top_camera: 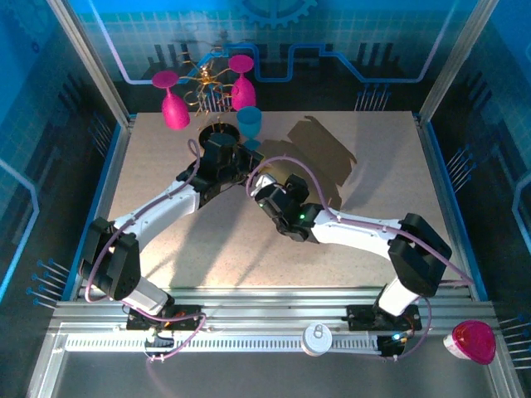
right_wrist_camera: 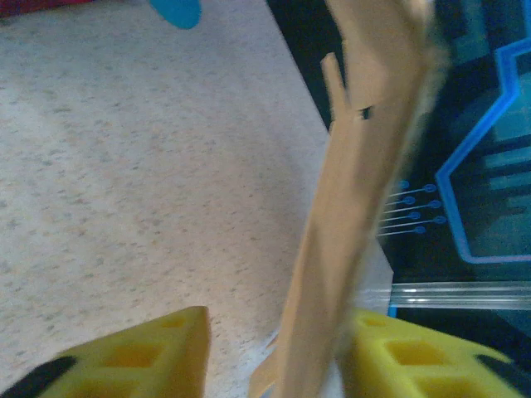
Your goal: Fold the paper box
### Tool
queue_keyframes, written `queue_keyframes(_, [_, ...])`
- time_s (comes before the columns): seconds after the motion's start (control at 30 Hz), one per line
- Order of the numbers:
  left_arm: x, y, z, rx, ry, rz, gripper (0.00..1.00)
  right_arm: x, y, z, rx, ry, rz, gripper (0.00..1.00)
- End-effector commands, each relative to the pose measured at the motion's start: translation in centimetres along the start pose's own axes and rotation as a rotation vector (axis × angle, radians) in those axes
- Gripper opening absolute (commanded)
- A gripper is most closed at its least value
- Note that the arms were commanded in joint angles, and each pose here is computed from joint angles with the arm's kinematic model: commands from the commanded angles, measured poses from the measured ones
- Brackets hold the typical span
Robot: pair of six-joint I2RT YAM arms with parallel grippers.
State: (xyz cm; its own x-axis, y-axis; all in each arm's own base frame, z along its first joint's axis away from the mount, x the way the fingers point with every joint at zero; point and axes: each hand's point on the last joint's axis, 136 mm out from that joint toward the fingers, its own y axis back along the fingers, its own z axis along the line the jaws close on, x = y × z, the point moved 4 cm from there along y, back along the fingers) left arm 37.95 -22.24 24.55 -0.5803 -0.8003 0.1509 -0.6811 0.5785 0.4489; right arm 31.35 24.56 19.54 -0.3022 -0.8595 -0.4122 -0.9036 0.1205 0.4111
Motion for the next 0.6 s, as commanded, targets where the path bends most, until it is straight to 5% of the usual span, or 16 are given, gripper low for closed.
queue_keyframes(0.0, [0.9,0.6,-2.4,0.045,-0.051,0.038,0.00,-1.7,0.8,-4.6,0.078,-0.104,-0.057,0.07])
queue_keyframes(0.03, [1.1,0.8,-3.1,0.060,-0.071,0.045,0.02,-1.8,1.1,-5.2,0.067,-0.114,-0.071,0.02])
queue_keyframes(0.13, [1.2,2.0,-6.6,0.107,-0.176,0.061,0.49,-1.7,1.9,-8.3,0.068,-0.177,-0.093,0.00])
queue_keyframes(0.33, [0.4,5.8,-13.0,0.184,-0.353,0.013,0.88,0.5,4.1,-15.9,-0.038,-0.463,-0.132,0.00])
queue_keyframes(0.43, [-0.2,7.0,-14.3,0.212,-0.421,-0.032,0.91,1.7,5.5,-19.6,-0.092,-0.619,-0.181,0.00])
queue_keyframes(0.57, [-1.2,6.4,-13.3,0.210,-0.461,-0.050,0.81,1.9,8.2,-23.0,-0.220,-0.791,-0.332,0.00])
